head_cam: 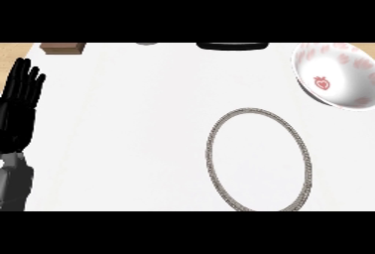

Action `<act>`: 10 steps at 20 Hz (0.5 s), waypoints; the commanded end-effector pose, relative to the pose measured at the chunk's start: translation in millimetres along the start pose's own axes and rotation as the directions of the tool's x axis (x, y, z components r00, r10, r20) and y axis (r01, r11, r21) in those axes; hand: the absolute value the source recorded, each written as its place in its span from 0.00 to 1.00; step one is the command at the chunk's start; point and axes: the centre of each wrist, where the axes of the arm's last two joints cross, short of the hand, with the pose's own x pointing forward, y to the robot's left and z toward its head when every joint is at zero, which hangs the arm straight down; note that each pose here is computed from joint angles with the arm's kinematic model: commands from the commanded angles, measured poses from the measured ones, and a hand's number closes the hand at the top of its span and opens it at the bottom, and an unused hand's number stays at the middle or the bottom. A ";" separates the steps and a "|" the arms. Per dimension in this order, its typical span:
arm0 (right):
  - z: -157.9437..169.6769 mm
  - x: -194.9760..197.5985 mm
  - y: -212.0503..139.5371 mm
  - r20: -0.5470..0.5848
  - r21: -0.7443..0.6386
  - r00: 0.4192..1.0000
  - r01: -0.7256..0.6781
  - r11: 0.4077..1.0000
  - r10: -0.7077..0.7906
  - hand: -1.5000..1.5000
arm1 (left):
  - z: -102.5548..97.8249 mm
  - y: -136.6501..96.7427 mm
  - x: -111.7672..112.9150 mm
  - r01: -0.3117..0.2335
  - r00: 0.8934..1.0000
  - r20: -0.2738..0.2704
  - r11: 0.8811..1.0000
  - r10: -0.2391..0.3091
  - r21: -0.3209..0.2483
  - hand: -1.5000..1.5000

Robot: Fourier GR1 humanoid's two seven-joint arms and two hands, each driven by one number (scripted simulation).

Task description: Pick the pear from the placemat and place it in the bowl

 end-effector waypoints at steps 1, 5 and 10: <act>-15.8 23.1 -27.5 0.090 -0.008 0.986 0.140 0.990 -0.139 1.00 | -3.1 -3.5 7.9 -0.005 1.000 0.001 1.000 0.005 -0.010 0.50; -48.7 58.0 -6.1 0.087 0.047 0.980 0.175 0.983 -0.179 1.00 | 1.8 -2.7 8.4 0.007 1.000 -0.004 1.000 -0.007 -0.021 0.50; -77.3 102.9 -2.7 0.088 0.095 0.969 0.223 0.970 -0.231 1.00 | -0.1 3.4 -6.1 -0.007 1.000 0.022 1.000 0.007 -0.018 0.50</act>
